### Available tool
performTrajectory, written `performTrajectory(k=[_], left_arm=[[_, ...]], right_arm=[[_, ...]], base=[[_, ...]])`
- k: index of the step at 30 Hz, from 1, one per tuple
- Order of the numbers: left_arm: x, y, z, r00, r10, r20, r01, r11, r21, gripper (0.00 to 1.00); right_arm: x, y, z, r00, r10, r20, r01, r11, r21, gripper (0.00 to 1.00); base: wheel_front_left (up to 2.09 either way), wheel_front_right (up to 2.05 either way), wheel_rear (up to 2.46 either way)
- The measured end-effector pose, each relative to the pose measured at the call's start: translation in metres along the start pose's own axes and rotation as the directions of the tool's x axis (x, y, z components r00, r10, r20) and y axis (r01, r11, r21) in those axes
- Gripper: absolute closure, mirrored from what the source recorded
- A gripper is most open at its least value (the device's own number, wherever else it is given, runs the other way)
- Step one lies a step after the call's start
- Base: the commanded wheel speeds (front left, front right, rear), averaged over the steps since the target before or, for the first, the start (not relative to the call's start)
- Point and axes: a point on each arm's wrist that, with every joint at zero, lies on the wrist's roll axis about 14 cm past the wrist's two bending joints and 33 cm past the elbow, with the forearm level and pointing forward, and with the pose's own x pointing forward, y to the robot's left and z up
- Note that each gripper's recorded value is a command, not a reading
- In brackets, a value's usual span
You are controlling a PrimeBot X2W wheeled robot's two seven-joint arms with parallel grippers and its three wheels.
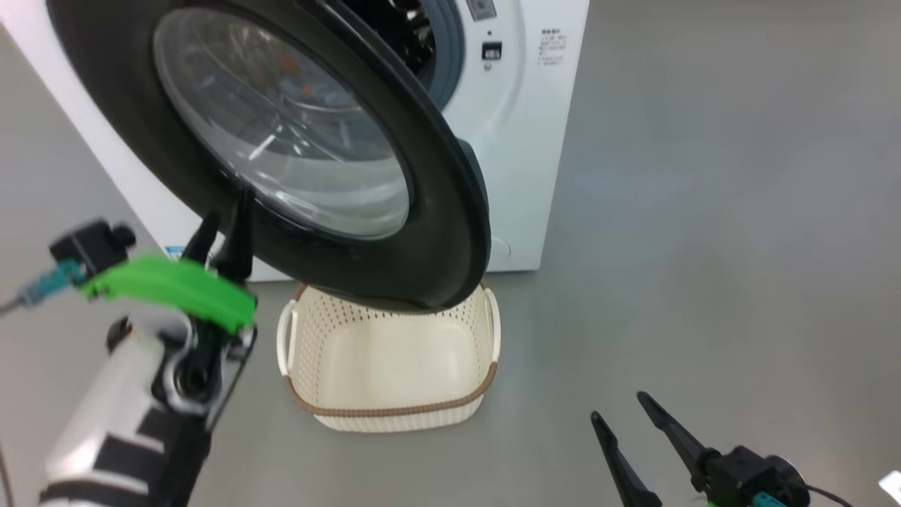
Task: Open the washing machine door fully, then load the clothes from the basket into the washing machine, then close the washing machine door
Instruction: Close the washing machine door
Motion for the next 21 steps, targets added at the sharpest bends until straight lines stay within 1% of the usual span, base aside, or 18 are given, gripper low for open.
performTrajectory(k=[2,4,6,10,12,13,15,17,18,21], left_arm=[[-0.014,0.010,-0.003,1.000,0.024,0.010,-0.025,0.997,0.073,0.00],[-0.030,0.020,-0.012,0.998,0.058,0.001,-0.057,0.987,0.152,0.00],[-0.045,0.026,-0.022,0.996,0.084,-0.010,-0.079,0.969,0.236,0.00],[-0.072,0.033,-0.038,0.993,0.118,-0.030,-0.101,0.937,0.335,0.00],[-0.083,0.036,-0.038,0.991,0.131,-0.018,-0.113,0.910,0.398,0.00],[-0.088,0.037,-0.035,0.990,0.138,0.003,-0.128,0.911,0.393,0.00],[-0.097,0.040,-0.030,0.987,0.155,0.038,-0.157,0.891,0.426,0.00],[-0.102,0.042,-0.028,0.985,0.164,0.054,-0.171,0.889,0.424,0.00],[-0.109,0.045,-0.028,0.983,0.174,0.064,-0.184,0.880,0.439,0.00],[-0.131,0.058,-0.033,0.969,0.234,0.083,-0.247,0.869,0.429,0.00]], right_arm=[[-0.005,-0.001,0.002,1.000,-0.007,0.005,0.007,1.000,-0.002,0.00],[-0.010,-0.002,0.003,1.000,-0.014,0.010,0.014,1.000,-0.004,0.00],[-0.016,-0.005,0.006,0.999,-0.028,0.017,0.029,1.000,-0.008,0.00],[-0.022,-0.013,0.016,0.997,-0.056,0.049,0.056,0.998,-0.016,0.00],[-0.022,-0.016,0.020,0.996,-0.064,0.062,0.066,0.998,-0.019,0.00],[-0.022,-0.017,0.022,0.995,-0.068,0.068,0.069,0.997,-0.021,0.00],[-0.022,-0.020,0.024,0.994,-0.078,0.077,0.080,0.997,-0.021,0.00],[-0.022,-0.021,0.025,0.994,-0.081,0.080,0.083,0.996,-0.020,0.00],[-0.022,-0.022,0.026,0.993,-0.083,0.081,0.085,0.996,-0.020,0.00],[-0.023,-0.023,0.027,0.992,-0.089,0.085,0.091,0.996,-0.019,0.00]], base=[[0.00,0.00,0.00],[0.00,0.00,0.00],[0.00,0.00,0.00],[0.00,0.00,0.00],[0.00,0.00,0.00],[0.00,0.00,0.00],[0.00,0.00,0.00],[0.00,0.00,0.00],[0.00,0.00,0.00],[0.00,0.00,0.00]])
